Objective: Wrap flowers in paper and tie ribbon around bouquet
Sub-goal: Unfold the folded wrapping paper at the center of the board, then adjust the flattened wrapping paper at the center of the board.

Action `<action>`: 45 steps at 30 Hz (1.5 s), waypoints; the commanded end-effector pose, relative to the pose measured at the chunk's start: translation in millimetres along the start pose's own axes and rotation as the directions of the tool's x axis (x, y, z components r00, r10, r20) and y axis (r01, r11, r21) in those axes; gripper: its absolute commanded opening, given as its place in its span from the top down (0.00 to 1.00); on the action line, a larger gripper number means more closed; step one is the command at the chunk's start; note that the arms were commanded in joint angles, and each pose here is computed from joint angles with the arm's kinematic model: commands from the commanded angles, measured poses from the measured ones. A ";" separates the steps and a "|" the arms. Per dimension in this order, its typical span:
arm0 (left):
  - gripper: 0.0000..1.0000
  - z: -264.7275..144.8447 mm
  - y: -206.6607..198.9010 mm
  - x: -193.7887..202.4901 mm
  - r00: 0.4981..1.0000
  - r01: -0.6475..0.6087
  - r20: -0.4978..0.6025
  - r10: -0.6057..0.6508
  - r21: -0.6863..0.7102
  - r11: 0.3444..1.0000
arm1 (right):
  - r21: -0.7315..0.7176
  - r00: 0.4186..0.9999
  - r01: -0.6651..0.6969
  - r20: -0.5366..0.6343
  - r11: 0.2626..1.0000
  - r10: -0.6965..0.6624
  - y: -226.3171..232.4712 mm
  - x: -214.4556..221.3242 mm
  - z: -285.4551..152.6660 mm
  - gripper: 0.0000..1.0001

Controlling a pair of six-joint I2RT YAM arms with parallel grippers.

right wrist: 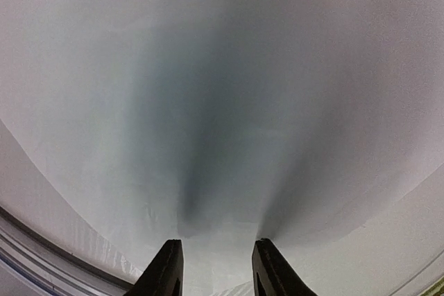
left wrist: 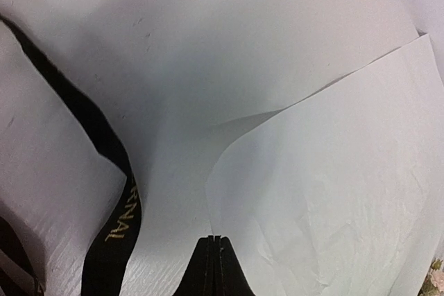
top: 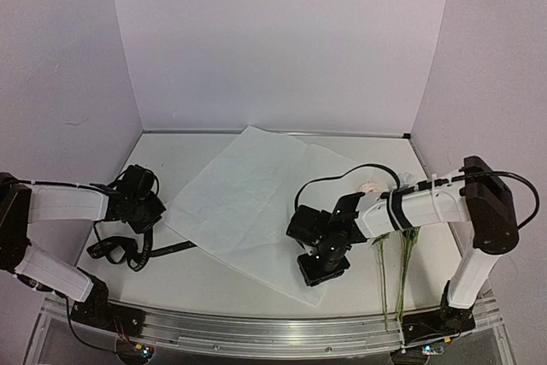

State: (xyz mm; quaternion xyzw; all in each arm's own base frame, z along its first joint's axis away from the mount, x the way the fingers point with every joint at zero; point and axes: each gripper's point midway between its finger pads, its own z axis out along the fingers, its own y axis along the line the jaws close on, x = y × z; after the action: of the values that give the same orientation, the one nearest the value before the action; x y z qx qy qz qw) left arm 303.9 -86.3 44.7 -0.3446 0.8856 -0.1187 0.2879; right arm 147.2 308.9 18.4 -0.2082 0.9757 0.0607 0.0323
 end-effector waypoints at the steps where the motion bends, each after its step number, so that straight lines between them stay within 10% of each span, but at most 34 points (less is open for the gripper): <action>1: 1.00 -9.6 -14.7 -32.8 0.992 -0.103 0.078 0.102 0.015 0.995 | -0.026 0.995 -0.044 0.091 0.999 0.046 23.5 -18.1 -15.5 0.65; 22: 0.98 25.6 -38.5 -101.1 0.965 -0.241 -0.065 0.256 0.179 0.954 | 0.103 0.964 0.025 0.261 0.994 -0.051 -47.2 -37.2 -109.8 0.23; 30: 0.35 -4.7 -58.1 -114.6 0.962 -0.274 0.014 0.274 0.131 0.953 | 0.167 0.952 -0.087 0.303 0.982 0.033 -94.4 -24.6 -118.8 0.03; 45: 0.22 -28.3 -206.7 87.3 0.806 -0.545 -0.044 0.590 0.332 0.770 | 0.255 0.868 -0.369 0.438 0.894 0.233 -167.8 -34.3 -128.5 0.02</action>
State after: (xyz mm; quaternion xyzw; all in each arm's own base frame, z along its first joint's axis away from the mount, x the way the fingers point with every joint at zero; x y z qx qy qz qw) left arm 347.7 -243.0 125.0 -0.0158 0.9392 -0.1696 0.2980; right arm 229.9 160.4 121.6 -0.0605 0.9678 -0.0590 0.2372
